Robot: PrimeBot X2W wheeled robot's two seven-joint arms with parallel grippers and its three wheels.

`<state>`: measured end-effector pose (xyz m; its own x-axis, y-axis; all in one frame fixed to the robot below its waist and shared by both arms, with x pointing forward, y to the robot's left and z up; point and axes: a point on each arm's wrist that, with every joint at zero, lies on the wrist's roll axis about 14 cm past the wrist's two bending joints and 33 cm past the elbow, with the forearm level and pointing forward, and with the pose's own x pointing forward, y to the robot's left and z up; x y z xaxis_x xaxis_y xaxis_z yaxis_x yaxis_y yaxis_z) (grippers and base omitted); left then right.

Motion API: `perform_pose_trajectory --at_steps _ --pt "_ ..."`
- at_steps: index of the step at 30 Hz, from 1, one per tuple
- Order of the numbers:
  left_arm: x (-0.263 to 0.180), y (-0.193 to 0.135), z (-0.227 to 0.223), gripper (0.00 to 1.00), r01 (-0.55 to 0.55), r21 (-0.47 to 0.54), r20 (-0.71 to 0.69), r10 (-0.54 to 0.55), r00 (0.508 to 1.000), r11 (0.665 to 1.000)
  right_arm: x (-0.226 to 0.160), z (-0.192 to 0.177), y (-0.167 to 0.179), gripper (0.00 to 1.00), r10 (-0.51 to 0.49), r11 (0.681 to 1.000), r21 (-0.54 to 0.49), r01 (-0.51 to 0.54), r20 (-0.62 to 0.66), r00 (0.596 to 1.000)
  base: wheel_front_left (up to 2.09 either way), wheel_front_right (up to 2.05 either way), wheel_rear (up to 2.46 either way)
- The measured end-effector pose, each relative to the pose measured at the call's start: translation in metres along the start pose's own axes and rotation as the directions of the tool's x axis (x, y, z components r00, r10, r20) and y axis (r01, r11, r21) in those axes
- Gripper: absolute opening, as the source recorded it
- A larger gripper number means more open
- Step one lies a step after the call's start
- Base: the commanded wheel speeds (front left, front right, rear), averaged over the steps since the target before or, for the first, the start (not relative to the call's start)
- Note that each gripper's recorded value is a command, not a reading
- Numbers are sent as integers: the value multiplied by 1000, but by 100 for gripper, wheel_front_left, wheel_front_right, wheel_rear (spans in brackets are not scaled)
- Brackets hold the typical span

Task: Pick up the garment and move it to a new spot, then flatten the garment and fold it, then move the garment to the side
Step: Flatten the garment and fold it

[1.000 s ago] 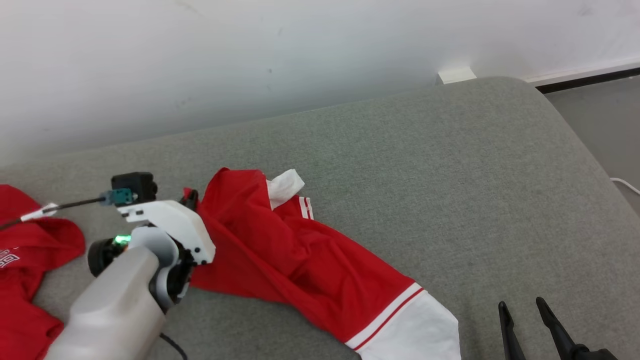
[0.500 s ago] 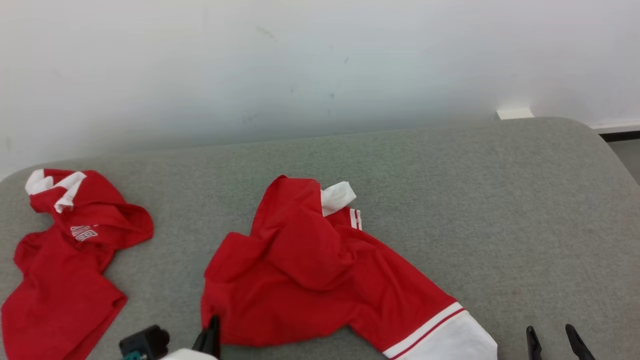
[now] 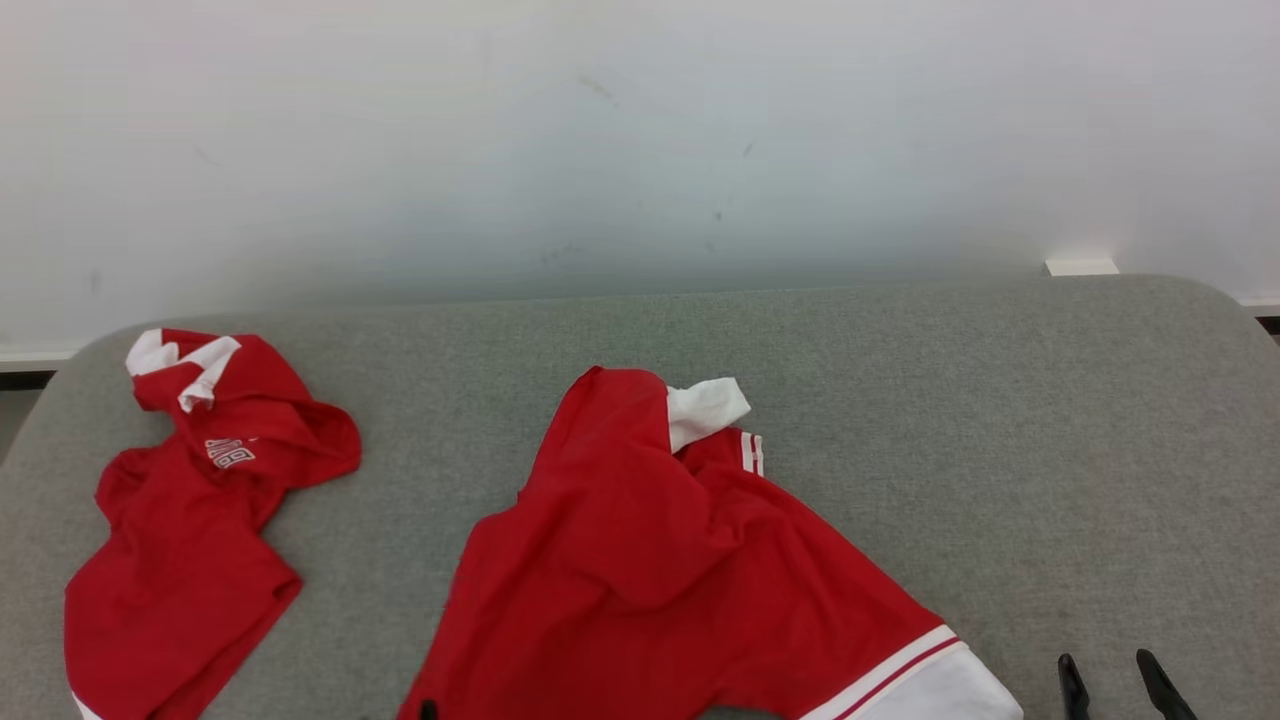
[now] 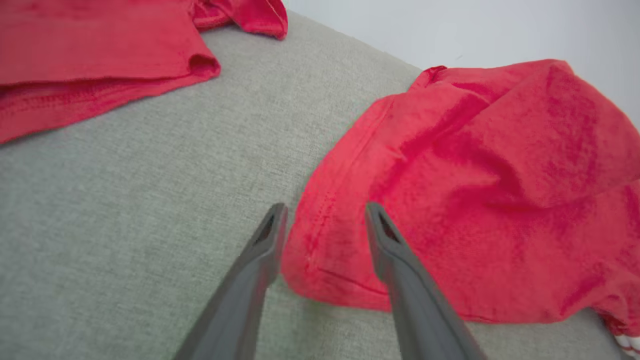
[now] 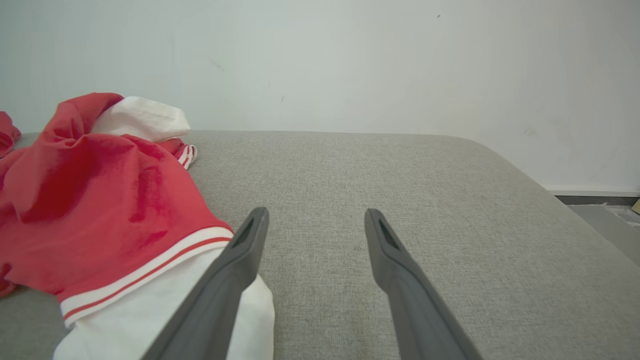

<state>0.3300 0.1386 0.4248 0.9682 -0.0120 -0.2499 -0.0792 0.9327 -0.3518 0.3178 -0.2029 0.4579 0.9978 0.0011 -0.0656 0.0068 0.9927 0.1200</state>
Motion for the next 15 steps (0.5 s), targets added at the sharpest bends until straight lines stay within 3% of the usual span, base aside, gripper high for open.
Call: perform_pose_trajectory --at_steps 9,15 --pt "-5 -30 52 100 132 158 195 -162 967 979 -5 24 -24 100 -62 997 -30 65 73 995 0 0 0" --pt "-6 -47 53 100 211 216 197 -255 947 953 -5 45 -27 100 -59 994 -81 70 137 989 0 0 0"
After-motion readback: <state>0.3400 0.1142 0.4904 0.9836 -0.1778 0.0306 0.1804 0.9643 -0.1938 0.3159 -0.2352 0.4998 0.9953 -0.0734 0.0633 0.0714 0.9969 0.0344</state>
